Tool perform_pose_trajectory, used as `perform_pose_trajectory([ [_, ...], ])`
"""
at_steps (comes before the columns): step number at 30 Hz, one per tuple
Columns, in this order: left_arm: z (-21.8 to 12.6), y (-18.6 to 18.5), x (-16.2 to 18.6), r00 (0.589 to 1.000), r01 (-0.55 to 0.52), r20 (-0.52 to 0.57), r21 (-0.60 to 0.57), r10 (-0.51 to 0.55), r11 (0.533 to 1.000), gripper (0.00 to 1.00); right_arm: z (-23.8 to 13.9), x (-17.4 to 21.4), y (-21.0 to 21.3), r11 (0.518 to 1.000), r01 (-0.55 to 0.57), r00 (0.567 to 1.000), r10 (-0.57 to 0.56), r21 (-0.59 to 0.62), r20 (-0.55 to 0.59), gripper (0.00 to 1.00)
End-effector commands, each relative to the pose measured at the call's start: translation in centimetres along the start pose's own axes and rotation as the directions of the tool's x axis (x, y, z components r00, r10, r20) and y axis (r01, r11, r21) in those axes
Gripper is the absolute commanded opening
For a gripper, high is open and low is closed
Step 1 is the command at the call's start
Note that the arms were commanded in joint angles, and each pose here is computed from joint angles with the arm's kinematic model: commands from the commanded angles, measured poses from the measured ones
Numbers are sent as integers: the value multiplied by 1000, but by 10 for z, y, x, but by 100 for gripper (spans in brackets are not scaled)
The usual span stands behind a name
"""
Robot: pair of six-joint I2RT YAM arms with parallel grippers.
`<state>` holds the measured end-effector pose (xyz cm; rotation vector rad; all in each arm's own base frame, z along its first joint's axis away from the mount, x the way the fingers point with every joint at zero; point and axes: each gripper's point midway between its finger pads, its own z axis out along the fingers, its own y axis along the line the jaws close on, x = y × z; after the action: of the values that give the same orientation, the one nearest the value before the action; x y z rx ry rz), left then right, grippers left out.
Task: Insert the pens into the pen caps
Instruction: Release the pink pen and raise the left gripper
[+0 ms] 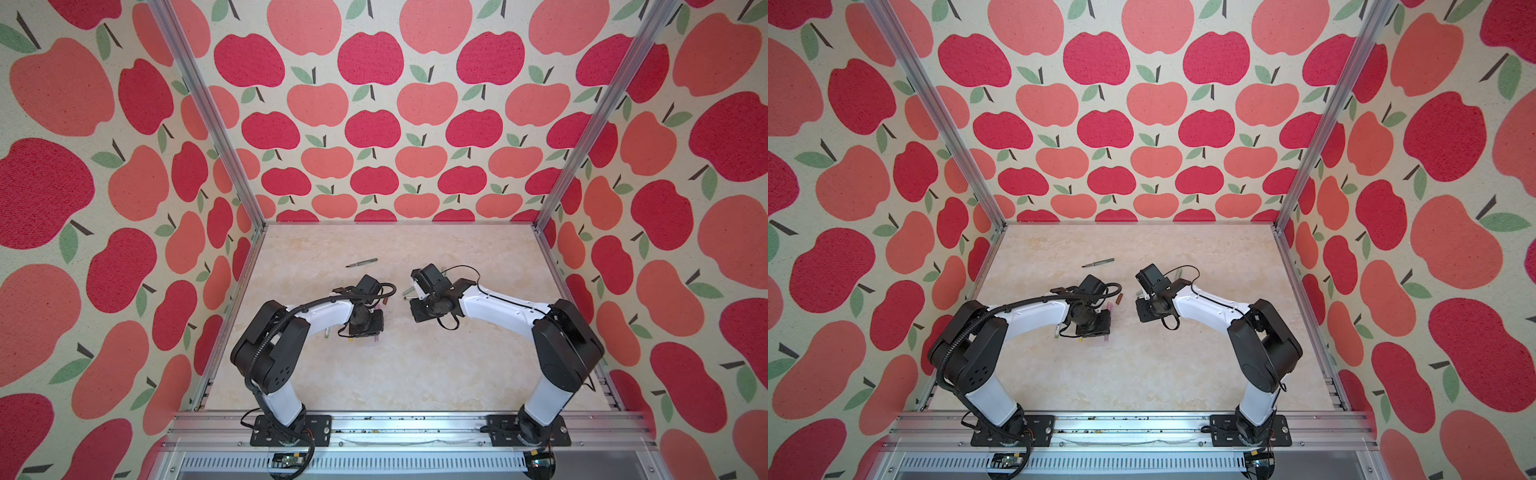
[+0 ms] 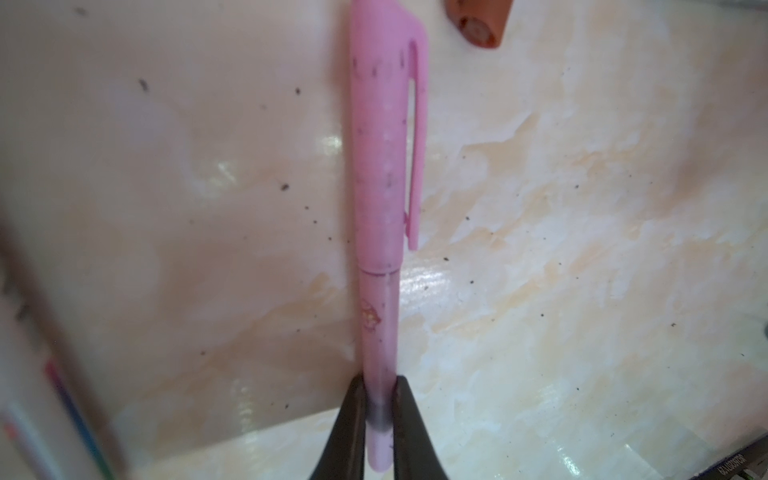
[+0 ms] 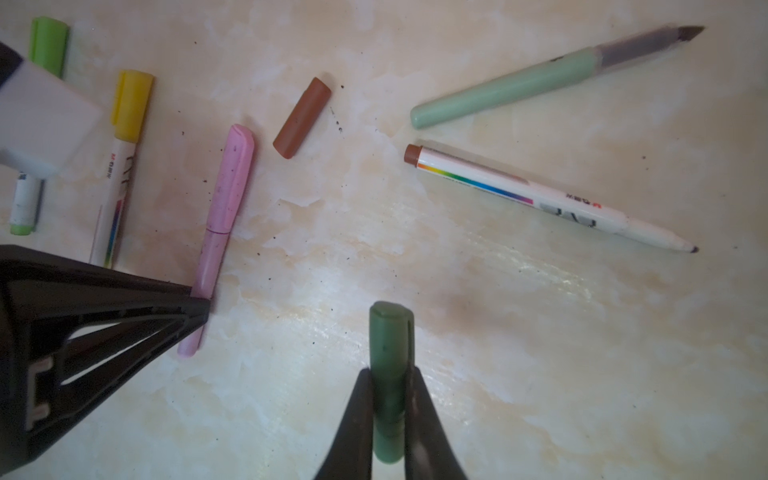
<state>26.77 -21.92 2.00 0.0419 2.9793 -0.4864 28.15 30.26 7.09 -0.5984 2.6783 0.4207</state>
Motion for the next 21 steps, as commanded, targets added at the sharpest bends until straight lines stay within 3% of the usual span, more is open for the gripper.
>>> perform_pose_trajectory([
  [1, 2, 23, 13, 999, 23, -26, -93, -25, 995, 14, -9, -3, 0, 1000, -21, 999, 21, -16, 25, 11],
  [21, -4, 41, 10, 999, 43, 3, -140, -43, 989, 16, -9, -1, -1, 1000, -23, 999, 24, -20, 26, 11],
])
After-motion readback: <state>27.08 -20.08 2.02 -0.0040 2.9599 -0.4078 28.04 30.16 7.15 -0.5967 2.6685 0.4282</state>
